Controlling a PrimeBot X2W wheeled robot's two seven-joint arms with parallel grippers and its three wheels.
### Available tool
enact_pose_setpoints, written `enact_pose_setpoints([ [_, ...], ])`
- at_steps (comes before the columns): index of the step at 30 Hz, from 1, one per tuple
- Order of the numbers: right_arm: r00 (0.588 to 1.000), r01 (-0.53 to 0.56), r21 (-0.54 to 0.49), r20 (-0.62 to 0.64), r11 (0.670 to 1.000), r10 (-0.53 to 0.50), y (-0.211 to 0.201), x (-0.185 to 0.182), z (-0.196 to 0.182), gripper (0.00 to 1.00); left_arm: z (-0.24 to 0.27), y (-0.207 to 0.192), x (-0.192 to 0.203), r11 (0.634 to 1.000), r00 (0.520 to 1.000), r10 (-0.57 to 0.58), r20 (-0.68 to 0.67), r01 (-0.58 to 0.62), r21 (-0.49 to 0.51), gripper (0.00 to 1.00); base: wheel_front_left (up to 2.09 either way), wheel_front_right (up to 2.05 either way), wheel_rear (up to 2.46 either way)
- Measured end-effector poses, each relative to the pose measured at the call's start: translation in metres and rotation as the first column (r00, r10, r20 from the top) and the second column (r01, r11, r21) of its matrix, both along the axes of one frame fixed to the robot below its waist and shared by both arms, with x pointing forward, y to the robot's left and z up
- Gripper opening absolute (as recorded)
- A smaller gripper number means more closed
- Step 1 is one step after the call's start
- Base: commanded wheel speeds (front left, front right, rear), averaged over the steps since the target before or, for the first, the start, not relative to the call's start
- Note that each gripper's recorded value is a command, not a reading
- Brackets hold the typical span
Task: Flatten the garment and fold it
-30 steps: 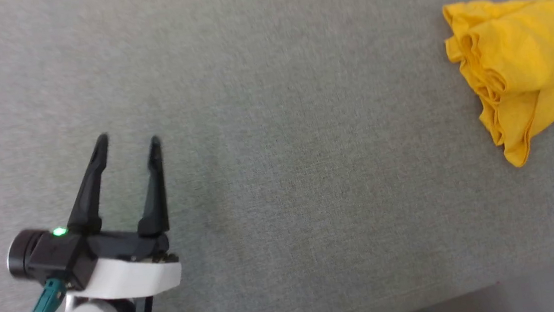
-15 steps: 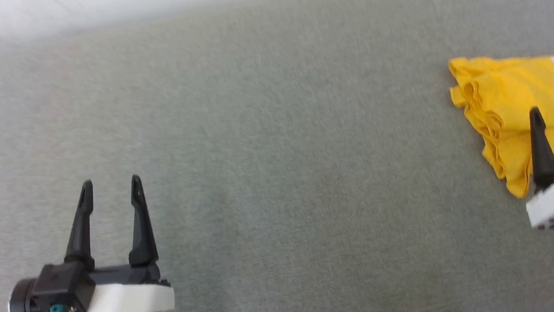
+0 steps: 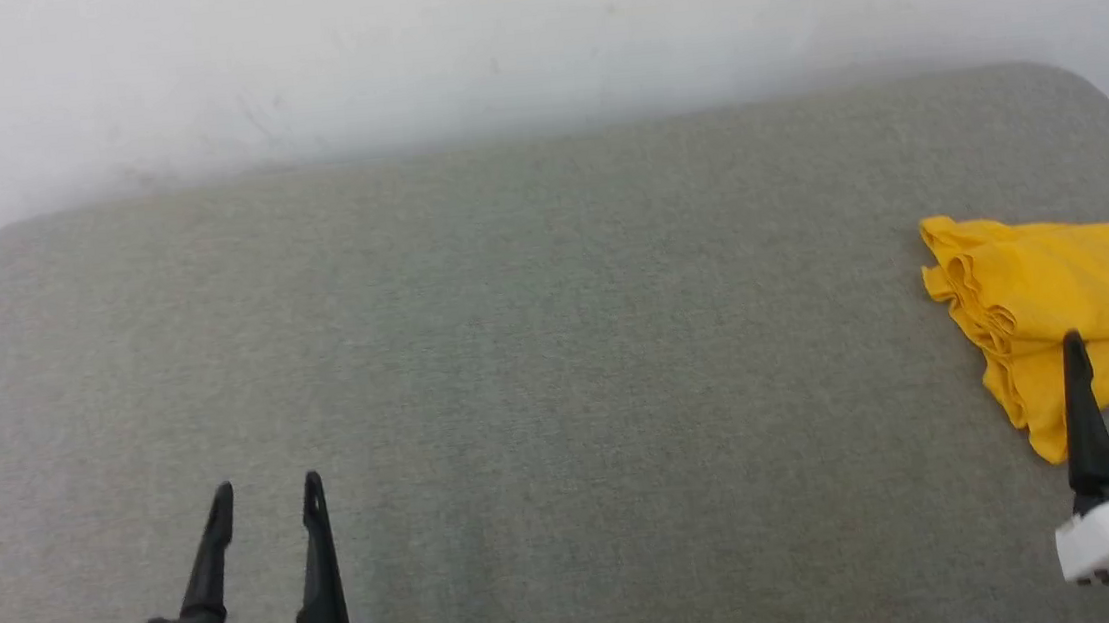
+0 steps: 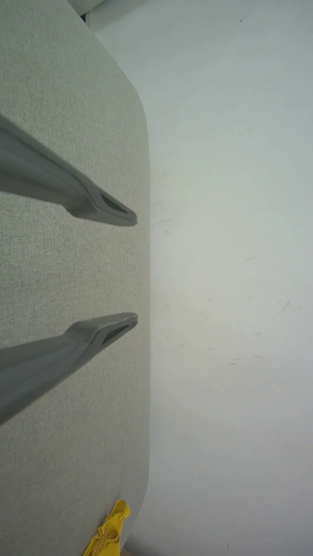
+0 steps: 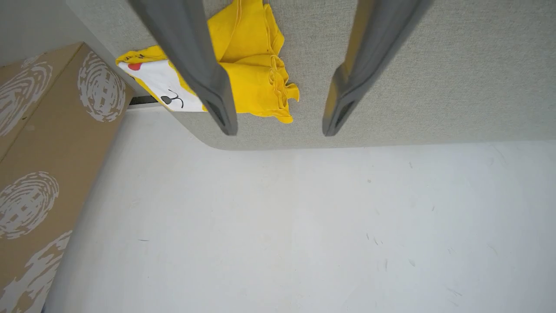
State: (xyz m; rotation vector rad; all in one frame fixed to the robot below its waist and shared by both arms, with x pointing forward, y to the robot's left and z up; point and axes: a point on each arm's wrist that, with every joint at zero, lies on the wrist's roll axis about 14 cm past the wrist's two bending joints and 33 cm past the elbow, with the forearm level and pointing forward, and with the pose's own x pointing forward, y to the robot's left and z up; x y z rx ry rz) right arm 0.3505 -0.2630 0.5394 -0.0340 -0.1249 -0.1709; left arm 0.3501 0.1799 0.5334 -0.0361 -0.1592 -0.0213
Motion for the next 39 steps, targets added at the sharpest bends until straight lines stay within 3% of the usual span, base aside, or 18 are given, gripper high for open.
enact_pose_setpoints([
  [10, 1.000, 0.026, 0.036, 0.002, 0.999, -0.026, -0.009, -0.022, -0.014, 1.00, -0.010, 0.007, -0.032, 0.999, 0.999, 0.034, -0.025, -0.034, 0.021, 1.00, 0.00, 0.00, 0.00],
  [28, 0.999, -0.006, 0.018, -0.032, 1.000, 0.006, 0.002, -0.023, -0.026, 1.00, -0.011, -0.008, -0.031, 1.000, 0.999, -0.014, -0.029, 0.014, 0.023, 1.00, 0.00, 0.00, 0.00],
  [29, 0.999, -0.007, 0.017, -0.035, 1.000, 0.008, 0.003, -0.023, -0.027, 0.00, -0.011, -0.008, -0.030, 1.000, 0.999, -0.017, -0.029, 0.018, 0.020, 0.00, 0.00, 0.00, 0.00],
  [39, 0.999, -0.007, 0.019, -0.050, 1.000, 0.008, 0.003, -0.022, -0.030, 0.00, -0.013, -0.009, -0.029, 1.000, 0.999, -0.019, -0.041, 0.020, 0.021, 0.00, 0.00, 0.00, 0.00],
])
